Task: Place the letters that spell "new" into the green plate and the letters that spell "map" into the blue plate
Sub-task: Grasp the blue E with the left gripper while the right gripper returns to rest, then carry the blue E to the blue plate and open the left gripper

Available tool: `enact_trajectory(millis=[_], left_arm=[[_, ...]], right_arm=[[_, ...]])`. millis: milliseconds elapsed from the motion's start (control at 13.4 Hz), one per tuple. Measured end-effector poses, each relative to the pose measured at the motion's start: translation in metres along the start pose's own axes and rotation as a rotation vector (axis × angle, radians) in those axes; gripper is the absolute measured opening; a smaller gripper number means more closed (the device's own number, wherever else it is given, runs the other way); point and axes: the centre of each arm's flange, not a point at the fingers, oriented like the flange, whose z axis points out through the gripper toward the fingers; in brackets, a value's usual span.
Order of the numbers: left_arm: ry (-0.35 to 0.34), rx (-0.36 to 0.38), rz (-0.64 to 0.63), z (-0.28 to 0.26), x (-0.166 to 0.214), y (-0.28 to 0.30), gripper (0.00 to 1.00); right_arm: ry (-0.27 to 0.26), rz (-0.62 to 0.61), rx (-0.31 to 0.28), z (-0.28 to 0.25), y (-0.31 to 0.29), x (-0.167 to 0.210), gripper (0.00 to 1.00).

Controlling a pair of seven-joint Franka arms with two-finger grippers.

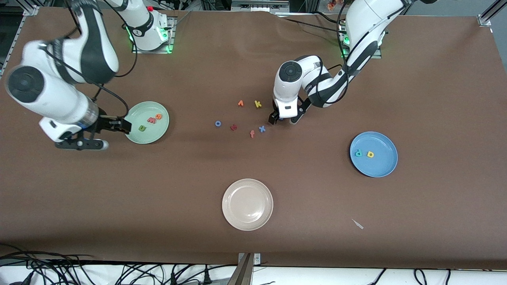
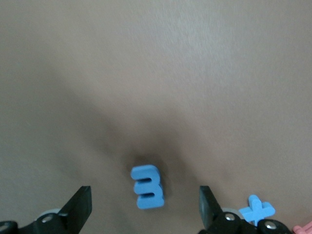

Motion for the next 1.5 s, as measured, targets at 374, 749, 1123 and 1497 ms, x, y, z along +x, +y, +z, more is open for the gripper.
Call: enact_trajectory(millis=[374,749,1123,1497], left_arm=[[-0.008,0.009,-0.001,0.010,-0.002,0.003,0.85],[-0.006,0.000,-0.012,0.009,0.004,0.008,0.46],[-0.002,0.000,-0.008,0.007,0.007,0.010,0.27],[0.076,0.154,0.129,-0.020,0.042,0.032,0.27]], right_arm=[[0.102,0.002,0.078,-0.116,0.074,-0.050,1.00],[0.076,0.000,0.081,-0.128,0.094,-0.069,1.00],[0.073,-0.004,0.079,-0.125,0.093,-0.064,1.00],[0.053,-0.001,0.078,-0.119,0.096,-0.062,1.00]])
